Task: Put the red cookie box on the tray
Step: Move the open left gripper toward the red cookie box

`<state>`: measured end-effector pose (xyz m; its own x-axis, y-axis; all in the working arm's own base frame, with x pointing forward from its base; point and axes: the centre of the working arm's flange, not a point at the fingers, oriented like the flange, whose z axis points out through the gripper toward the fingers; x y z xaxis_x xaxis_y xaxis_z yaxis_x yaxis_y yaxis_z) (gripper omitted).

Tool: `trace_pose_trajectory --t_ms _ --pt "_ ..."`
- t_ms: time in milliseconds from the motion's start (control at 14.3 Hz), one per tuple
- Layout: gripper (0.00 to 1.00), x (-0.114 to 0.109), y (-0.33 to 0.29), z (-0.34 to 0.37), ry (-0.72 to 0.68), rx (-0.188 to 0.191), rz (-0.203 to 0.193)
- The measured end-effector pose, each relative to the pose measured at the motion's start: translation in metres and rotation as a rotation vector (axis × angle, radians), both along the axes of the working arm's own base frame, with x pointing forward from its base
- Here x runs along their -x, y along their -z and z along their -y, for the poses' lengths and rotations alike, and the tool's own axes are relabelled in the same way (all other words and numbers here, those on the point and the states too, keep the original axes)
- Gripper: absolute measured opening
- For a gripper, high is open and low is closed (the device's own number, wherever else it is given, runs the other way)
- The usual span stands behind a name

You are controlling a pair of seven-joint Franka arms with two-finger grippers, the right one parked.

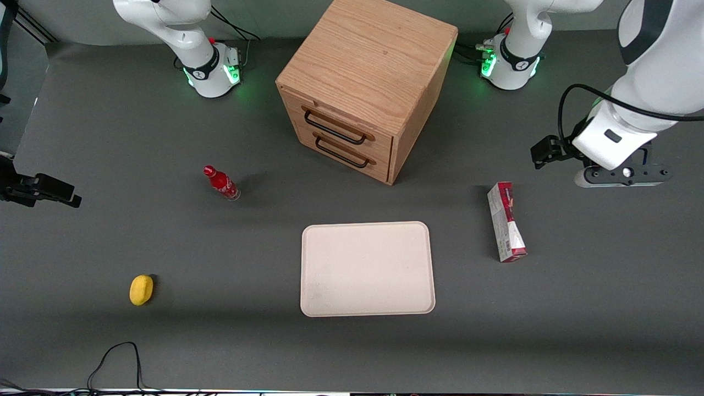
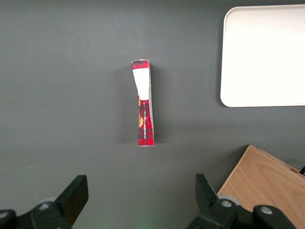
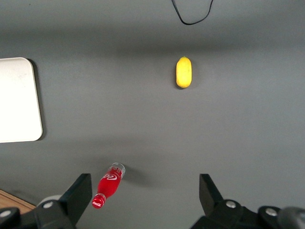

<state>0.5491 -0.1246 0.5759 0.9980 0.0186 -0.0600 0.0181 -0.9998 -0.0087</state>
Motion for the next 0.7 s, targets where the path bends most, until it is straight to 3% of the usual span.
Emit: trace_pose_trajectory --t_ms 349,699 --pt "1.0 0.009 0.039 -0.011 -0.016 -0.001 -0.004" --pt "1.0 0.003 0.144 -0.014 -0.025 -0.004 -0.007"
